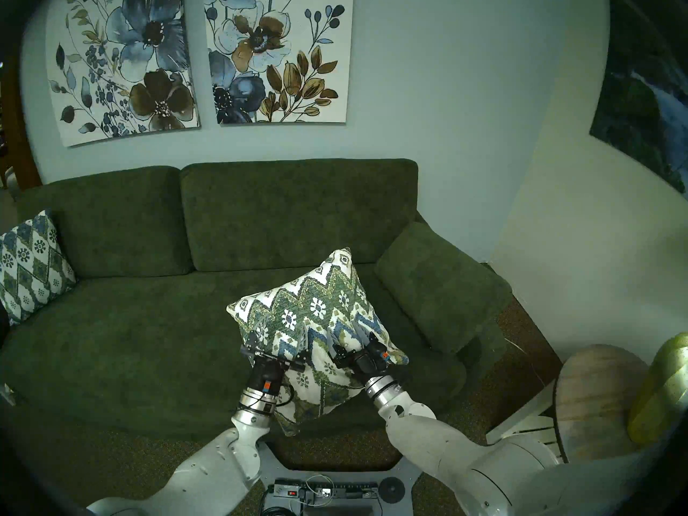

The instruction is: Fluff a cushion

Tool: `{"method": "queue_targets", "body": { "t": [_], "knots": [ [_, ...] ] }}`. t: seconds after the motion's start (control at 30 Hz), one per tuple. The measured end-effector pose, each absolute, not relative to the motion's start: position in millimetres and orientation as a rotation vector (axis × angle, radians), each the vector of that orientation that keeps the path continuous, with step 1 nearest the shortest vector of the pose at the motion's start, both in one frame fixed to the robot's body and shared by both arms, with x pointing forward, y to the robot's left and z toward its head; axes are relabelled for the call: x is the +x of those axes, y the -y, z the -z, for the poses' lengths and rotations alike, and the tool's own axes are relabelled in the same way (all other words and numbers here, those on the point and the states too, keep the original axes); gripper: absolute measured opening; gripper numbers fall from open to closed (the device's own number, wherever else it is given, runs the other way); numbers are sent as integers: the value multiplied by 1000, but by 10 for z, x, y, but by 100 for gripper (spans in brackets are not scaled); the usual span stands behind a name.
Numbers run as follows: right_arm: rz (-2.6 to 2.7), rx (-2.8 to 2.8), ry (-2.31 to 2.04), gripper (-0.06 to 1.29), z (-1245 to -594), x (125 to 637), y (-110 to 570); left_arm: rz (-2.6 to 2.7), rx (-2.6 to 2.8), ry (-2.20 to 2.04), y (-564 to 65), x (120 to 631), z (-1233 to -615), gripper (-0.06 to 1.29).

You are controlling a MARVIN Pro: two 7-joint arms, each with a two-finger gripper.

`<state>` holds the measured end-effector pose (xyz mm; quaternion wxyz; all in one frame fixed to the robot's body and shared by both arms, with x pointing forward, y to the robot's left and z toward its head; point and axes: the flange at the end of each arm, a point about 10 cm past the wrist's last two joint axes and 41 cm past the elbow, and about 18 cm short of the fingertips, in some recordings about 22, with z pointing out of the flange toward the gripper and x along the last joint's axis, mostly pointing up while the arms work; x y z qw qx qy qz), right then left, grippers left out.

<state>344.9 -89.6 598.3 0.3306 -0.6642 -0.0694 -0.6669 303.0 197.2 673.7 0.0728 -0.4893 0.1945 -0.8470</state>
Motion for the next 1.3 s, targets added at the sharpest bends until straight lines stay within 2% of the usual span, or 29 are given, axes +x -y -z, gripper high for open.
{"method": "queue_targets", "body": {
  "t": [0.23, 0.47, 0.97, 1.3],
  "knots": [
    [1738, -1740, 190, 123, -5966, 3430, 879, 2597, -1232, -642, -2183, 3377, -7223, 121],
    [1728, -1749, 208, 123, -5956, 3444, 882, 2570, -1140, -750, -2375, 3477, -7353, 121],
    [1734, -1745, 226, 123, -5959, 3460, 904, 2255, -1469, -1085, -2554, 3065, -6367, 121],
    [1733, -1725, 265, 123, -5965, 3450, 937, 2073, -1594, -1104, -2818, 3055, -6084, 121]
  ]
}}
